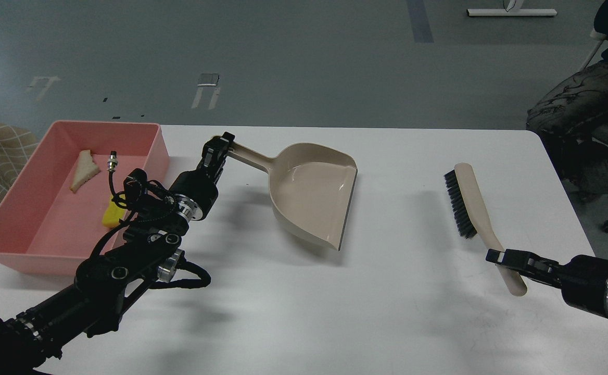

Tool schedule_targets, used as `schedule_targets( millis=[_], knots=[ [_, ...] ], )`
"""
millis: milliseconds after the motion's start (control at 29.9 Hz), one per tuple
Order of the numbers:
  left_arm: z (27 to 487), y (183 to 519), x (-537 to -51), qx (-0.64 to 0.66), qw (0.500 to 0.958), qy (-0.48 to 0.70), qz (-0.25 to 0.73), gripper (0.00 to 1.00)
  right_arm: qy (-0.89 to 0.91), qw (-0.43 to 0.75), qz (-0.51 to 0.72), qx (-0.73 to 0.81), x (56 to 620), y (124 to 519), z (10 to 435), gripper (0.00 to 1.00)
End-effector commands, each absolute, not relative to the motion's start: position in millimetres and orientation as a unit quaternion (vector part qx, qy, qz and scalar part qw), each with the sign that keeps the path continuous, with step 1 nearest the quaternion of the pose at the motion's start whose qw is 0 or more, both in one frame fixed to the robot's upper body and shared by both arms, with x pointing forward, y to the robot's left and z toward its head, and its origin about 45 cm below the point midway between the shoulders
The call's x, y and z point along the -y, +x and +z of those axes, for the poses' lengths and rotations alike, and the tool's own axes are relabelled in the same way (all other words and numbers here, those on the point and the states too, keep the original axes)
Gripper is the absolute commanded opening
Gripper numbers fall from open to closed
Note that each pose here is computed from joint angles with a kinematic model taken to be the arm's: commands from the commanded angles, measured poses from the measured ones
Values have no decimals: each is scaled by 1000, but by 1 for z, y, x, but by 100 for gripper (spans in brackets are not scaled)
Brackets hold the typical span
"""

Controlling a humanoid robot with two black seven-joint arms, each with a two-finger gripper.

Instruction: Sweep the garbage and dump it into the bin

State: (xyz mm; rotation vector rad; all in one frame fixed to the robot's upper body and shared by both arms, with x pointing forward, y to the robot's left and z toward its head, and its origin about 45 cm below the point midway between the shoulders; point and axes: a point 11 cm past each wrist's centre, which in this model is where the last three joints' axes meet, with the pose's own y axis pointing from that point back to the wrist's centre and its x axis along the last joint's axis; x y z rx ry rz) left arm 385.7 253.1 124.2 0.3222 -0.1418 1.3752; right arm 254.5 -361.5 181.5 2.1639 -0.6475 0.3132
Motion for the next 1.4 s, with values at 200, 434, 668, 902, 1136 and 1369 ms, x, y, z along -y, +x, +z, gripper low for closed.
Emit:
schedule_targets(
  millis=[200,434,668,902,1136,1369],
  knots=[
    [110,379,-263,78,741,172,644,0,865,415,117,258,363,250,176,0],
    [108,377,-263,77,742,169,644,0,869,407,114,258,356,250,172,0],
    [111,378,-262,82,743,162,645,64,867,410,111,261,358,248,169,29],
    [110,377,-261,82,743,162,644,92,867,411,109,260,359,247,168,42],
    [109,376,-261,81,745,163,642,98,866,414,105,261,360,246,166,73],
    [104,366,-263,76,749,168,637,98,864,417,107,263,362,246,168,92]
  ],
)
